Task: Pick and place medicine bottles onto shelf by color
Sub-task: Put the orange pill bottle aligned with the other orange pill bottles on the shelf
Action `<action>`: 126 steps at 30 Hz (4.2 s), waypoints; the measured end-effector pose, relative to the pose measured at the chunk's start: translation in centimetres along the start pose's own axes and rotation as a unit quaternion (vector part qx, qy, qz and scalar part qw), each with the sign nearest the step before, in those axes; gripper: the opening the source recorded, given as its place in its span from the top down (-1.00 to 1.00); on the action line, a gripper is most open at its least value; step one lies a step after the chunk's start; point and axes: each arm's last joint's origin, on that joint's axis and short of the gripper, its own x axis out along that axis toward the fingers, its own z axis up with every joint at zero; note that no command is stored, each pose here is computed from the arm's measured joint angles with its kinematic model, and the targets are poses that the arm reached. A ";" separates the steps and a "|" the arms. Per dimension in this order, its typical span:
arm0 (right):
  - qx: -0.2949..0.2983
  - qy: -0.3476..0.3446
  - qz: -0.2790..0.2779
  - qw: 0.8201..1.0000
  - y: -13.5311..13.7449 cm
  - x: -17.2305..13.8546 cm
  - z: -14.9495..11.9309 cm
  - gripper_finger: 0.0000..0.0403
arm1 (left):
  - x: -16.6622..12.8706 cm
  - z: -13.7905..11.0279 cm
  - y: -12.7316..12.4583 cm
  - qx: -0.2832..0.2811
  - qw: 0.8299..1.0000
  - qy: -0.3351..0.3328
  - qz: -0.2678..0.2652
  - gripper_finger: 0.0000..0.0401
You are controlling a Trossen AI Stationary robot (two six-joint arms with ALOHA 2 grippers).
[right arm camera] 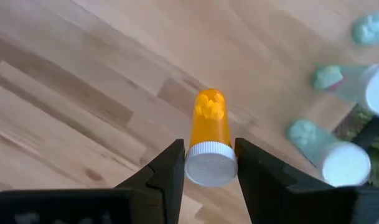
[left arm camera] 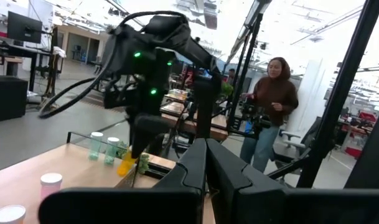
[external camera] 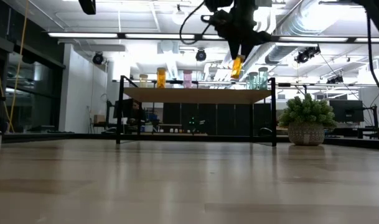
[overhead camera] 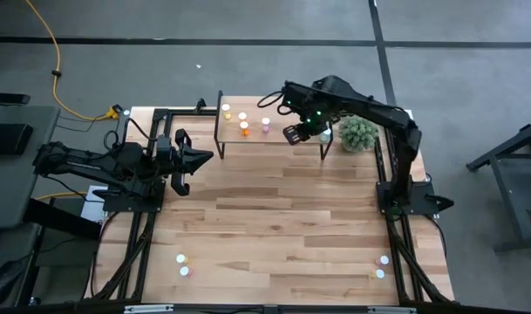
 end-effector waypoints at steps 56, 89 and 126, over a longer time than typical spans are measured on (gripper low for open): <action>0.041 0.022 -0.004 0.999 -0.5 2.4 1.8 0.39 | 0.0 0.0 0.0 -0.001 1.000 0.000 0.000 1.00; 0.058 -0.037 -0.034 0.997 -2.4 1.8 3.8 0.39 | 0.0 0.0 0.0 -0.013 1.000 0.000 0.000 1.00; 0.020 -0.044 -0.012 0.999 -2.0 2.4 4.4 0.38 | 0.0 0.0 0.0 0.004 1.000 0.000 0.002 1.00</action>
